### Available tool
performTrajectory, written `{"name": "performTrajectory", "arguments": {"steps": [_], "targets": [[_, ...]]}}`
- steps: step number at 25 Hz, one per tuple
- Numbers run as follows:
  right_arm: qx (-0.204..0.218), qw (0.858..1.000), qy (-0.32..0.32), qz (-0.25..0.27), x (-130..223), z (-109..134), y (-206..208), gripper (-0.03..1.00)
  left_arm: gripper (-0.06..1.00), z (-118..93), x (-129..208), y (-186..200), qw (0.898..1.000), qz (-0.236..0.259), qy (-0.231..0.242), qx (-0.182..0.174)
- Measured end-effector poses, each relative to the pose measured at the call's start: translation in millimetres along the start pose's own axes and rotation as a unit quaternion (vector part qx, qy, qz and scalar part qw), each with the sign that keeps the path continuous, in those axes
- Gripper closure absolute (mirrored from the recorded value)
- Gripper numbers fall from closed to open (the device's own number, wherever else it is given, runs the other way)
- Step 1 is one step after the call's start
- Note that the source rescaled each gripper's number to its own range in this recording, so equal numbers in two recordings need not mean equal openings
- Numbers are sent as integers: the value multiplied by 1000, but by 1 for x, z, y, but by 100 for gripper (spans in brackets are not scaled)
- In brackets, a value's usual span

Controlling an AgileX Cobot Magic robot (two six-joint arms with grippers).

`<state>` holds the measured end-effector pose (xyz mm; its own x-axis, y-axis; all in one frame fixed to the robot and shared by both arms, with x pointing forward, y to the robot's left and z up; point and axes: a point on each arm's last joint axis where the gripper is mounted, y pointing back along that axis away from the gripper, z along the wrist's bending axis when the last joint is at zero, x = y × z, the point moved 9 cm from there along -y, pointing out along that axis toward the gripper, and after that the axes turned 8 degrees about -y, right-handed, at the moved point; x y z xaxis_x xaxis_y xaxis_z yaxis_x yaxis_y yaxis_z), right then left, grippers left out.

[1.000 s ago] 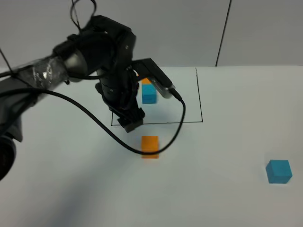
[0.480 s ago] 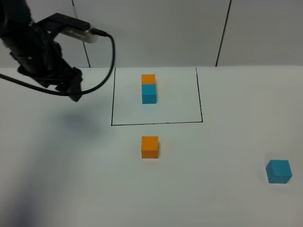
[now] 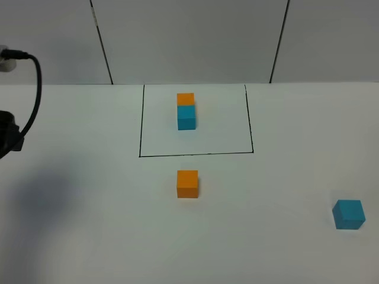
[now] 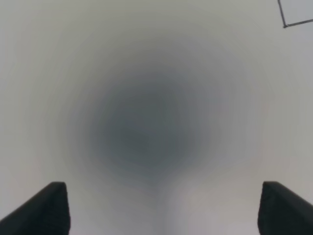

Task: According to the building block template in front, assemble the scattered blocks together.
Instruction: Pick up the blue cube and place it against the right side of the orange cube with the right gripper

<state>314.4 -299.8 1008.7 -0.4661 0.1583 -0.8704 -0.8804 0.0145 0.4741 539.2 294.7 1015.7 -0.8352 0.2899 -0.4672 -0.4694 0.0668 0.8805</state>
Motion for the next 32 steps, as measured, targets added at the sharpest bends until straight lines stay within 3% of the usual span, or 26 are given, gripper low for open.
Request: {"name": "performTrajectory", "arguments": {"steps": [7,13,23,32], "targets": [[0,1000,0,0,0,0,0,25,8,-24,54,63,996,-81,20,-22],[0,1000,0,0,0,0,0,25,10,-48,105,93,990,-140,19,-25],[0,1000,0,0,0,0,0,25,10,-73,171,93,986,-167,11,-25],[0,1000,0,0,0,0,0,25,10,-82,202,95,977,-211,1,-41]]}}
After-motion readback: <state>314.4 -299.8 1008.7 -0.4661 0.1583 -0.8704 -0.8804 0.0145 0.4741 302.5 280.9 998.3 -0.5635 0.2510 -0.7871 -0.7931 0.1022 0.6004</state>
